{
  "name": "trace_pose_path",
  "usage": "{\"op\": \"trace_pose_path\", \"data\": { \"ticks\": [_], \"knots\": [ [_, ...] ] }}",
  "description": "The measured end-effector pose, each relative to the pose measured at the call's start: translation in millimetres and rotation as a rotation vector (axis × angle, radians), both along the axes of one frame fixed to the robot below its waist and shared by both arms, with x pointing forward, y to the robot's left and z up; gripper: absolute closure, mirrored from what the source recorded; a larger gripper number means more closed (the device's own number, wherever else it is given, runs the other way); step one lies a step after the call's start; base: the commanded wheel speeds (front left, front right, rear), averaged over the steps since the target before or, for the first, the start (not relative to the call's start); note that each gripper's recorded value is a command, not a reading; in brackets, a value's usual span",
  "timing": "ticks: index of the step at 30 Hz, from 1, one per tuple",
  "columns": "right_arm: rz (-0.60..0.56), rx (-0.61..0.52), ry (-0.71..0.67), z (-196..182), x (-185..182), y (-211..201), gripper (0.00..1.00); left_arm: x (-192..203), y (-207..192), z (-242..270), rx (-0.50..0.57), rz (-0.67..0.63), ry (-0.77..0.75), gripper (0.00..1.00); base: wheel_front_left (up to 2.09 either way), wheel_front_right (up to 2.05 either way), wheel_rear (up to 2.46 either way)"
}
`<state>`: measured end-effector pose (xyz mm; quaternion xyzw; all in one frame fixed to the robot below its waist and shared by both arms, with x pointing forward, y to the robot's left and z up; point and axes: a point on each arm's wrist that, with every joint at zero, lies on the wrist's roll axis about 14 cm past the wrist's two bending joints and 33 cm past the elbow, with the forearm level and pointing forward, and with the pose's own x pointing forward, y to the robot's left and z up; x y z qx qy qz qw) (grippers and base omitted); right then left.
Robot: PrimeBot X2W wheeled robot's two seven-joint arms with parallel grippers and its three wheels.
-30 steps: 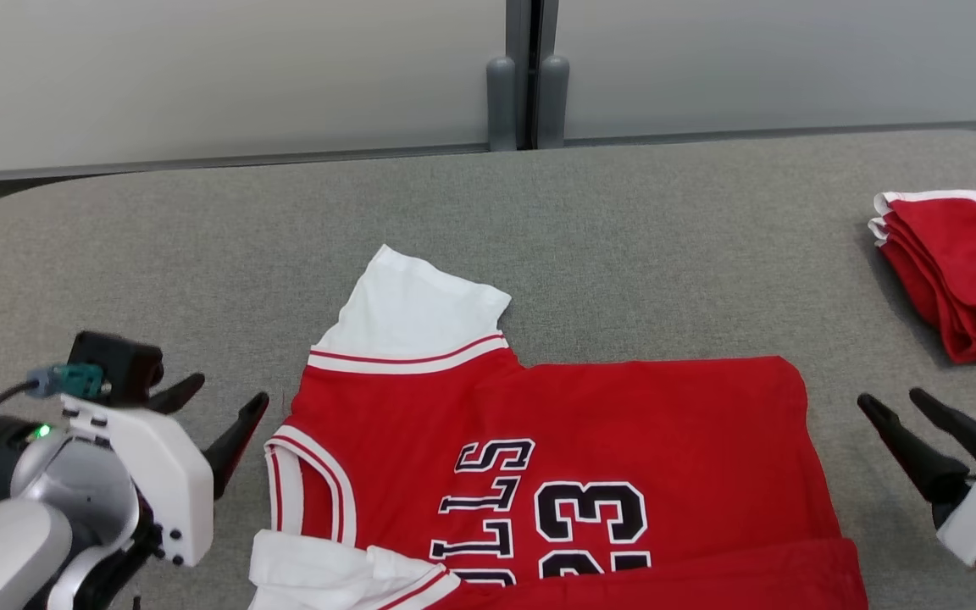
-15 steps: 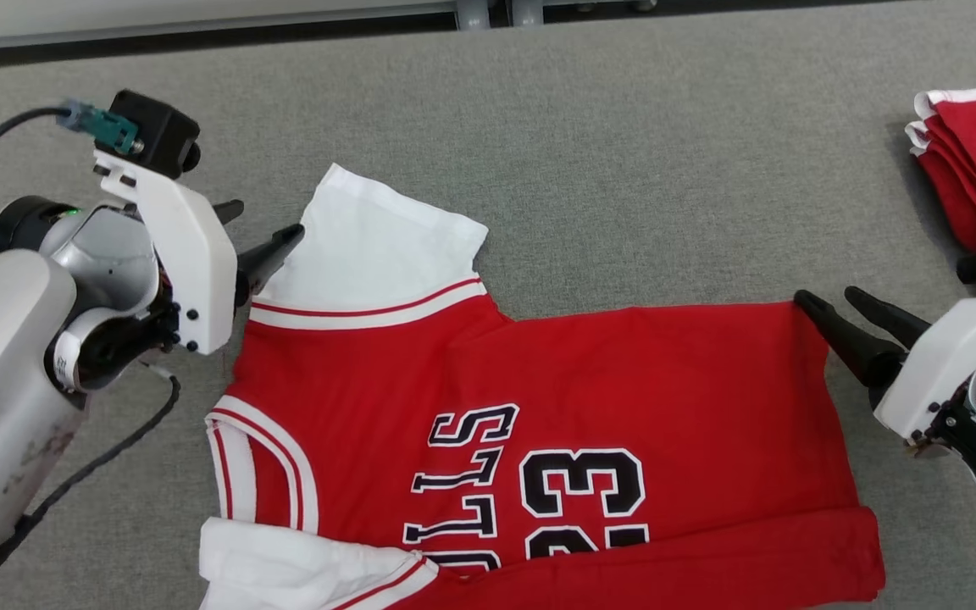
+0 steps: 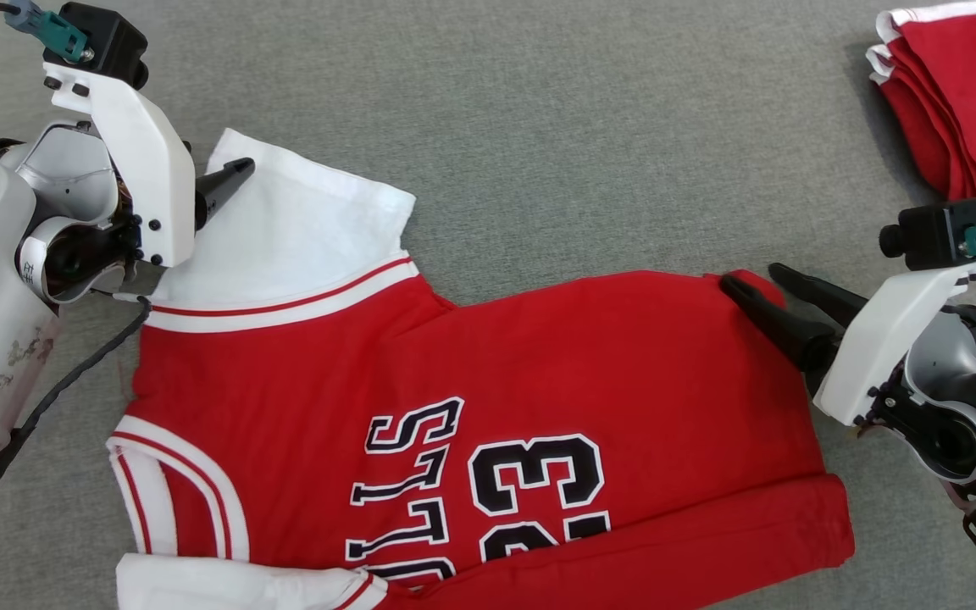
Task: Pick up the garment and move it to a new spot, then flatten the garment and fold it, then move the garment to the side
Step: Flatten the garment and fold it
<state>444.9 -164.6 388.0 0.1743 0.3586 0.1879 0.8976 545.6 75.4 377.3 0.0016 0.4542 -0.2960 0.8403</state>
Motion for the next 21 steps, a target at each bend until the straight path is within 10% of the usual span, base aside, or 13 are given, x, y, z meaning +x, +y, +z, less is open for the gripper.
{"op": "trace_pose_path", "data": {
  "ticks": [5,9,11,12,21],
  "knots": [
    [0.007,0.007,-0.002,-1,-1,2,0.01,7,-3,-14,0.018,0.001,0.021,0.00,0.00,0.00,0.00],
    [0.014,0.010,0.000,-2,-3,4,0.52,11,-7,-17,0.013,0.006,0.030,0.00,0.00,0.00,0.00],
    [0.018,0.014,-0.001,-3,-3,6,0.87,11,-9,-18,0.012,0.005,0.034,0.77,0.00,0.00,0.00],
    [0.023,0.013,-0.001,-3,-4,7,1.00,10,-9,-18,0.012,0.002,0.038,1.00,0.00,0.00,0.00],
    [-0.015,0.009,-0.138,21,8,0,1.00,8,-12,15,-0.024,-0.004,-0.058,1.00,0.00,0.00,0.00]
  ]
}}
